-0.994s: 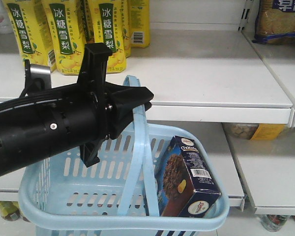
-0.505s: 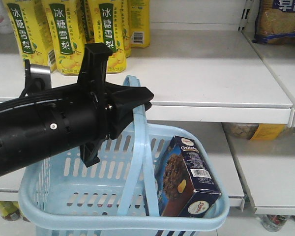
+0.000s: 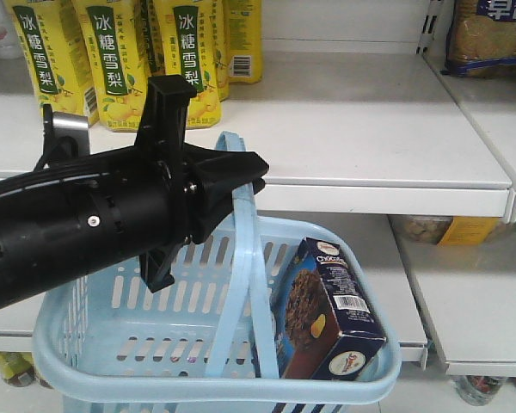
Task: Left arm holds basket, right arm returns cookies
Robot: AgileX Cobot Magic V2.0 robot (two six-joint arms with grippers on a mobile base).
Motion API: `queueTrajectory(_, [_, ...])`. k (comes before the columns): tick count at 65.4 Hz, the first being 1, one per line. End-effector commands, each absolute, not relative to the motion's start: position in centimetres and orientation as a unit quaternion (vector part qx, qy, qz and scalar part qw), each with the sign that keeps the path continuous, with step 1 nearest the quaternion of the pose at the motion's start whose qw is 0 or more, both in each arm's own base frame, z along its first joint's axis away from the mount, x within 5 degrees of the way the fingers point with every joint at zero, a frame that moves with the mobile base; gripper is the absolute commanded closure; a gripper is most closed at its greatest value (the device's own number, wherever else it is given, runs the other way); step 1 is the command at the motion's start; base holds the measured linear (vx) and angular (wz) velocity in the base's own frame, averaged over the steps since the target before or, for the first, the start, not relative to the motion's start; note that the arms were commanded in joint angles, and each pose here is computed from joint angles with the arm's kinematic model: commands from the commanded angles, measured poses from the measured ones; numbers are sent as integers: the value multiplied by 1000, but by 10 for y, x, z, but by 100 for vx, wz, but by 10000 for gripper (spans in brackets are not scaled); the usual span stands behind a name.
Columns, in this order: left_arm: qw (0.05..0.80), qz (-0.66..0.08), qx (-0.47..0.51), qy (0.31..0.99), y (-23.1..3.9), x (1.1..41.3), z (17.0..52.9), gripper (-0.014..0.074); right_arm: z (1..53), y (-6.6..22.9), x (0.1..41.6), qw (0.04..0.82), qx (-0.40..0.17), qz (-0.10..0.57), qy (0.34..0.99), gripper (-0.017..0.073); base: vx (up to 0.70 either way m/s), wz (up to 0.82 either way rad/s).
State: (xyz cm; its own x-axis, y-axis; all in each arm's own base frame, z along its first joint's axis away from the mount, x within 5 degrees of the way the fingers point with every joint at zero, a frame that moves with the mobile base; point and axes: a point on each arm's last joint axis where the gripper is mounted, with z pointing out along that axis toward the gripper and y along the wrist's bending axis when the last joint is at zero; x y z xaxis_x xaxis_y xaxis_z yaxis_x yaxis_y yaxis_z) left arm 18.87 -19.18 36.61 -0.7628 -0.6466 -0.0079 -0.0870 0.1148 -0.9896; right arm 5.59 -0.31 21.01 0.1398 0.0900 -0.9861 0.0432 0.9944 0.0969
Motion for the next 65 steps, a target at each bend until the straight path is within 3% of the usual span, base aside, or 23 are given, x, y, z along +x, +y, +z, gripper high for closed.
queueTrajectory(1, [253, -632, -252, 688, -185, 186, 389, 596, 223, -2, 52, 813, 42, 16, 580, 562, 0, 0])
queueTrajectory(29, [253, -632, -252, 688, -185, 186, 389, 596, 314, -1, 30, 875, 31, 12, 483, 562, 0, 0])
queueTrajectory(65, [253, -632, -252, 688, -185, 186, 389, 596, 434, -5, 78, 815, 28, -12, 579, 562, 0, 0])
